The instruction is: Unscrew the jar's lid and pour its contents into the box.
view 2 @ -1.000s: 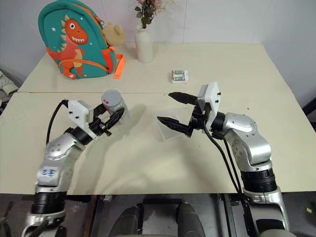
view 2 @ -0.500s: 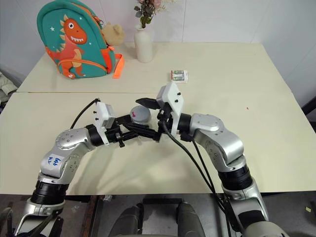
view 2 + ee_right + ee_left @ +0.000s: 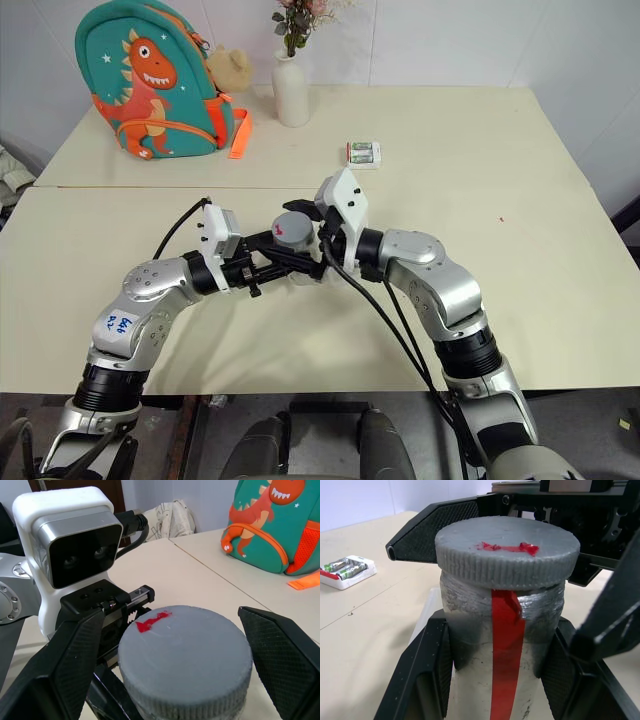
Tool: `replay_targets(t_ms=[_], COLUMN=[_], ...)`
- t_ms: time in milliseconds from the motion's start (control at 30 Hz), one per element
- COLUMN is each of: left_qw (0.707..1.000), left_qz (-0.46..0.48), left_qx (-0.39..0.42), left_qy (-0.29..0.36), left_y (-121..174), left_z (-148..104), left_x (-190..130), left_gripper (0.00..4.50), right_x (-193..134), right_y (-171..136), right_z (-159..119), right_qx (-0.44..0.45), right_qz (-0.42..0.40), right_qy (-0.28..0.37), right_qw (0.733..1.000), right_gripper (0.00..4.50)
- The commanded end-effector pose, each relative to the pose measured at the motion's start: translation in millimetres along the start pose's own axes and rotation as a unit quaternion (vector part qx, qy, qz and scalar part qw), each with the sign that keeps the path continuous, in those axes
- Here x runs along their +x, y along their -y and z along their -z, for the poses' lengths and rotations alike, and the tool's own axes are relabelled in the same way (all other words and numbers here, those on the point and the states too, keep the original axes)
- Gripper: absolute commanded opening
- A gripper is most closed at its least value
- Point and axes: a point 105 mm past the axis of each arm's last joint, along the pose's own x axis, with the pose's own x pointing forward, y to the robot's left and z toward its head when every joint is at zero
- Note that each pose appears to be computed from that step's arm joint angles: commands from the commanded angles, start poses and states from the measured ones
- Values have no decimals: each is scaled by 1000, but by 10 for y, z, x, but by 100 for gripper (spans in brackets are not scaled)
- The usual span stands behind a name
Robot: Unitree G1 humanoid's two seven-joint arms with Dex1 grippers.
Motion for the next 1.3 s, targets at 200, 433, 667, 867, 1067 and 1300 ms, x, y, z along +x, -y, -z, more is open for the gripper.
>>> replay_targets(t_ms=[200,433,667,867,1067,1300], left_qw=[1000,1000,1000,999,990,976], left_qz=[-4,-7,-9,37,132,210], left_qx=[14,13,16,24,50,56], left_qy=[9,7,16,22,12,26], left_y=[9,2,-19,55,224,360], left_z=[-84,-75,-137,-224,-238,-315], left_x=[-38,-43,-36,-69,-128,-115], left_gripper=[198,198,198,198,198,198], right_x=[-17,-17,-24,-116,-258,-297], right_y=[1,-14,12,14,-121,-221], right_z=[-209,-208,-150,-243,-315,-341], right_qx=[-15,-10,-10,-37,-39,-55], right_qz=[-3,-4,-8,-80,-232,-348], right_qy=[41,45,36,28,-11,-57], right_qw=[999,999,999,996,972,934], right_gripper=[450,432,258,258,258,258])
